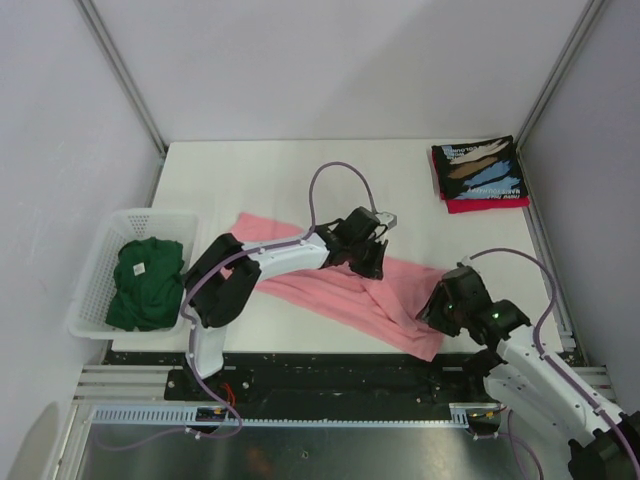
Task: Fold and stack the t-shirts
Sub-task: Fold the other side of the tshirt into a rectangle
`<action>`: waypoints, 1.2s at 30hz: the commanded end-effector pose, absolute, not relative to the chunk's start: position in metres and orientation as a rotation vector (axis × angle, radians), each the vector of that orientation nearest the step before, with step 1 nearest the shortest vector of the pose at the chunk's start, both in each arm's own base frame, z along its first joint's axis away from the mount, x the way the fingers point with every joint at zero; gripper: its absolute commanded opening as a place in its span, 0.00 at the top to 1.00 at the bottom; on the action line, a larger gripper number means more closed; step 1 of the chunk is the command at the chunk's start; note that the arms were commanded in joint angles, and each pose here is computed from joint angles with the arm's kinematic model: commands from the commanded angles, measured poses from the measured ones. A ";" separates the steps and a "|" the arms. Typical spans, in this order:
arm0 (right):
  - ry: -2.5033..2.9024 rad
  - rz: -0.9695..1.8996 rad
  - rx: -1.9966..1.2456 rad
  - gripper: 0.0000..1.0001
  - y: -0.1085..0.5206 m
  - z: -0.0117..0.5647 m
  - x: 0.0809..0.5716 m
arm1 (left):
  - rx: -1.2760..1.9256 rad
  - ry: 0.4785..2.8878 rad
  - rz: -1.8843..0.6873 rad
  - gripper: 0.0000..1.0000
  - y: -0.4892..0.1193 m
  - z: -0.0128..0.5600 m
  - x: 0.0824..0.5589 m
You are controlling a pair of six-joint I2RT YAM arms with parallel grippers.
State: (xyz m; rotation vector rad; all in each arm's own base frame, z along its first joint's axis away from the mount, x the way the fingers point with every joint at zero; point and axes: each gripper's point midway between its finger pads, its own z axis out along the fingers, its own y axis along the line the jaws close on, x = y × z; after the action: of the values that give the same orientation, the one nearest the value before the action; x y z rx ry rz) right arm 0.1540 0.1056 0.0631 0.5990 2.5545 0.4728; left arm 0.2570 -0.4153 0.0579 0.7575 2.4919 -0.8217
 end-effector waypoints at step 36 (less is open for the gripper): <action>2.545 0.504 0.485 0.88 0.146 0.066 0.159 | 0.676 2.471 -0.839 0.92 -0.407 0.072 0.250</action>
State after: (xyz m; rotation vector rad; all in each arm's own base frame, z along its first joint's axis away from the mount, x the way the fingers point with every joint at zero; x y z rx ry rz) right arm 0.1443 0.1360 0.0392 0.5084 2.6199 0.4429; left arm 0.2501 -0.4028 0.0477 0.6978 2.5336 -0.7971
